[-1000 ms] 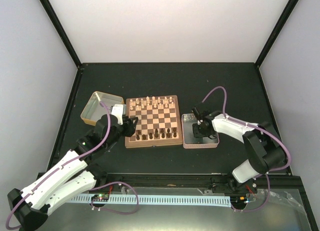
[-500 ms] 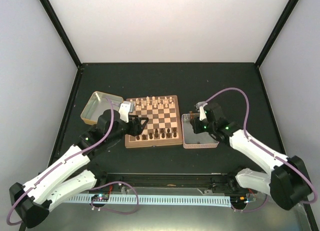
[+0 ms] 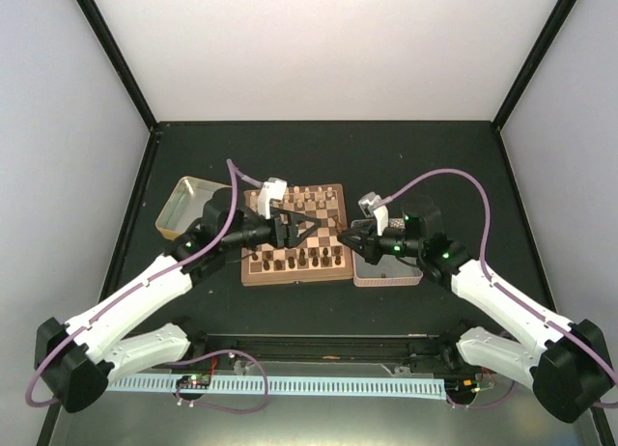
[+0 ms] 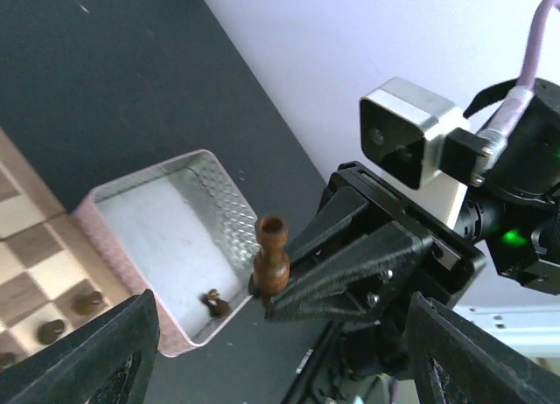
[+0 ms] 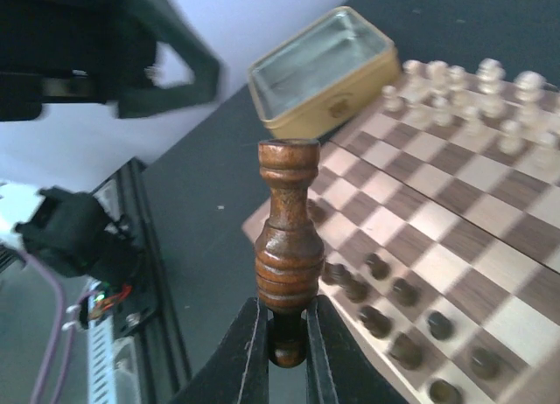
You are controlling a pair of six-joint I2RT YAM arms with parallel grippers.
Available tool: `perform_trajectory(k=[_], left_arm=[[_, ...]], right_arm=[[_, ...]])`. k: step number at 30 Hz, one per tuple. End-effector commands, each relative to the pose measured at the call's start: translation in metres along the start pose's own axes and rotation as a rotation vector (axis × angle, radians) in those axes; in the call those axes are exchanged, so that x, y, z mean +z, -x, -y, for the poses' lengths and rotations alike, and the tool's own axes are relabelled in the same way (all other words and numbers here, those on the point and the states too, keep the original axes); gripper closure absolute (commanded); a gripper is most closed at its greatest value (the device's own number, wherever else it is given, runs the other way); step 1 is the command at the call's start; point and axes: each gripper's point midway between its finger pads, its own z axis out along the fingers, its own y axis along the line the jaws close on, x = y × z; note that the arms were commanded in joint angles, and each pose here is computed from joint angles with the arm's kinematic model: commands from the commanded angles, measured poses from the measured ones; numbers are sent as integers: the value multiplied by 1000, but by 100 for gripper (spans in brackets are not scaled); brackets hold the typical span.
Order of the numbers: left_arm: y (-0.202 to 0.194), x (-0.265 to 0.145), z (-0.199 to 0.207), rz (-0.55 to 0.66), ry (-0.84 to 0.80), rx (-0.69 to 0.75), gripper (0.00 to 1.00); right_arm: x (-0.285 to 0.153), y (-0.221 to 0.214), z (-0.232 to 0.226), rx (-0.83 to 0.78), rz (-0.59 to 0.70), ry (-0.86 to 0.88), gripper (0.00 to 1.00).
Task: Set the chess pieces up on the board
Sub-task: Pick up the chess piece from the storage box.
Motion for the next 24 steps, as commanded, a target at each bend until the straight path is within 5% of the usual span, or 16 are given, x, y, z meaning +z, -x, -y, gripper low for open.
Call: perform_trajectory(k=[1, 5, 19, 24], left_arm=[[10, 8, 40, -65, -189, 3, 20], [0, 17, 39, -142, -212, -9, 24], [-2, 15, 27, -133, -174, -11, 96], [6, 10, 31, -100, -174, -8, 98]], right_arm=[[2, 20, -43, -121, 1, 173, 91], [8, 20, -56, -151, -34, 224, 91], [14, 25, -61, -151, -51, 236, 85], [6, 41, -65, -132, 24, 215, 68]])
